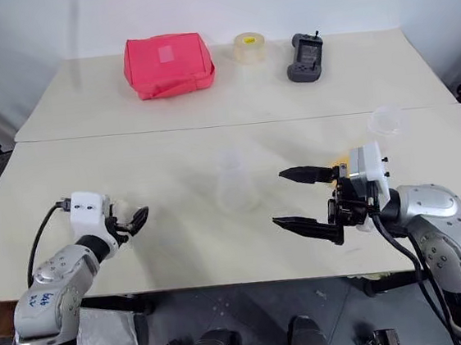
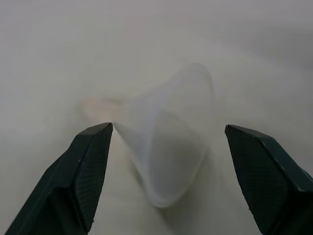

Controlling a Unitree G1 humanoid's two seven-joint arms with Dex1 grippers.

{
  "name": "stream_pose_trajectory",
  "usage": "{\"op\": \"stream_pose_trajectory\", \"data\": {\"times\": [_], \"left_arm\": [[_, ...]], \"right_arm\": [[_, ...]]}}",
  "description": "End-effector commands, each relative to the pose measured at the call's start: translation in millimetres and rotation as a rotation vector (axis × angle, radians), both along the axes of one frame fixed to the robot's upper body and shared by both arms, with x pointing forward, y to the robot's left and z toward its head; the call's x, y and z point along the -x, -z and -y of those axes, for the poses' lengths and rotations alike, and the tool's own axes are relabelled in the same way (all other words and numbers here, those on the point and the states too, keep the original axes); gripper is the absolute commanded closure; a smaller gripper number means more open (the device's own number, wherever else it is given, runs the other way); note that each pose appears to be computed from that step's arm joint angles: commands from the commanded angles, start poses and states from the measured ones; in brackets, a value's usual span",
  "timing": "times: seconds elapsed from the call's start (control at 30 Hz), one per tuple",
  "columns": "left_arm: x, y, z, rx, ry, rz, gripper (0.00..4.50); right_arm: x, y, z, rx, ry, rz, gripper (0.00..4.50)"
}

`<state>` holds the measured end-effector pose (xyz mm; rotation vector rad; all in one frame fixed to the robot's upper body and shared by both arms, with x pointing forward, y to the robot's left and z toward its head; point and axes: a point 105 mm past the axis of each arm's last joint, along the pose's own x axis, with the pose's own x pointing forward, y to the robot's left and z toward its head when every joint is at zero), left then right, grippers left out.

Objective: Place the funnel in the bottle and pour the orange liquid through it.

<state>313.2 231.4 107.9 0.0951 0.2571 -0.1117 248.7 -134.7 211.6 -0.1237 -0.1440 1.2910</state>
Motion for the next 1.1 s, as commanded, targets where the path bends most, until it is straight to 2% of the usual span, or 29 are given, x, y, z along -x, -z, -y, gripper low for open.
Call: {"op": "stream_pose_trajectory", "data": {"times": [0.03,0.47,0.93,1.03,1.1], "left_arm": [[1,-14,0,-0.021,-0.038,0.073,0.60],[18,-18,-8,-0.015,-0.093,0.101,0.60],[7,-26,-20,-0.034,-0.080,0.128,0.60],[6,-23,-20,-0.017,-0.071,0.113,1.22],[6,-22,-20,-0.006,-0.068,0.101,1.80]], "right_arm": [[4,-12,-4,0.006,-0.021,0.036,0.00],[8,-27,-22,-0.019,-0.059,0.035,0.00],[9,-32,-31,-0.026,-0.057,0.037,0.00],[9,-34,-31,-0.024,-0.048,0.045,0.00],[9,-36,-31,-0.024,-0.046,0.048,0.00]]}}
